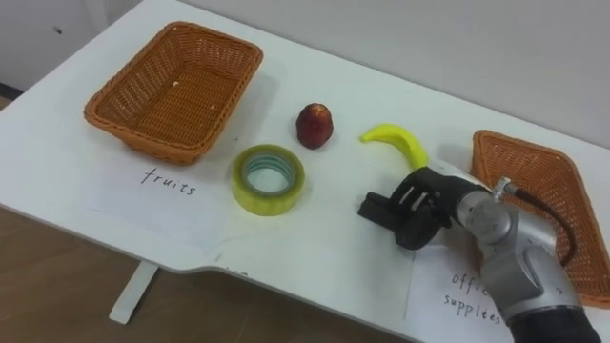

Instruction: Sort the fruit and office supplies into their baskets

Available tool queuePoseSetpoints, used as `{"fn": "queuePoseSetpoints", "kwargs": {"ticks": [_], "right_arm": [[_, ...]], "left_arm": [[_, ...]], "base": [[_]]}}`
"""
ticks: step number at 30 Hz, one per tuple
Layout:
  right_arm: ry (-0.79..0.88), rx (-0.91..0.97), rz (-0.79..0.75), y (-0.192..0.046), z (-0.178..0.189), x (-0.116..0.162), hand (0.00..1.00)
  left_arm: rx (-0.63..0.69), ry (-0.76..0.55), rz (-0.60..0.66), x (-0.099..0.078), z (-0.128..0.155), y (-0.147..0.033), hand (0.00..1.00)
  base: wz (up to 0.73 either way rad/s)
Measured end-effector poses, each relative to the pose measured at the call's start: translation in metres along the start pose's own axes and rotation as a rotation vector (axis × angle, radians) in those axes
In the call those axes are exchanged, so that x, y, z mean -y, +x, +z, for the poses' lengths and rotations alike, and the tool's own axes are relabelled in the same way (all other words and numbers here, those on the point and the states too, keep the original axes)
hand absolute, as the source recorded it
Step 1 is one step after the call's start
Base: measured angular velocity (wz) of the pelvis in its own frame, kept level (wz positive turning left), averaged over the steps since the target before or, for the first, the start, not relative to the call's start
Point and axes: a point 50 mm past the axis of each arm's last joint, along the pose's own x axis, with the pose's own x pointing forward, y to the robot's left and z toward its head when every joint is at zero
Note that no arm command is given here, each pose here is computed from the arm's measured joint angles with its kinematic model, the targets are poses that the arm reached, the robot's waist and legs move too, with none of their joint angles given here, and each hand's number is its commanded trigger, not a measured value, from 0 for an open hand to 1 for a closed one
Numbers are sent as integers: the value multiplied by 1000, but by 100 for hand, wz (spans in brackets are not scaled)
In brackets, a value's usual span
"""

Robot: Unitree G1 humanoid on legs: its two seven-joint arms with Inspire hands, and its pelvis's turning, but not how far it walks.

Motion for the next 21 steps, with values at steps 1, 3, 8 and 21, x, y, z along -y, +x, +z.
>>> {"fn": "queuePoseSetpoints", "kwargs": {"ticks": [1, 3, 8, 21], "right_arm": [[11, 9, -2, 0, 1, 0, 100], [26, 31, -2, -1, 4, 1, 100], [63, 111, -4, -4, 13, 4, 100], [207, 379, -216, -25, 41, 35, 100]], "left_arm": [[10, 2, -1, 0, 1, 0, 0], [21, 4, -4, 1, 2, 0, 0], [37, -6, -10, 3, 3, -1, 0], [10, -48, -23, 7, -7, -2, 0]], "base": [[0], [-7], [-8], [0]]}}
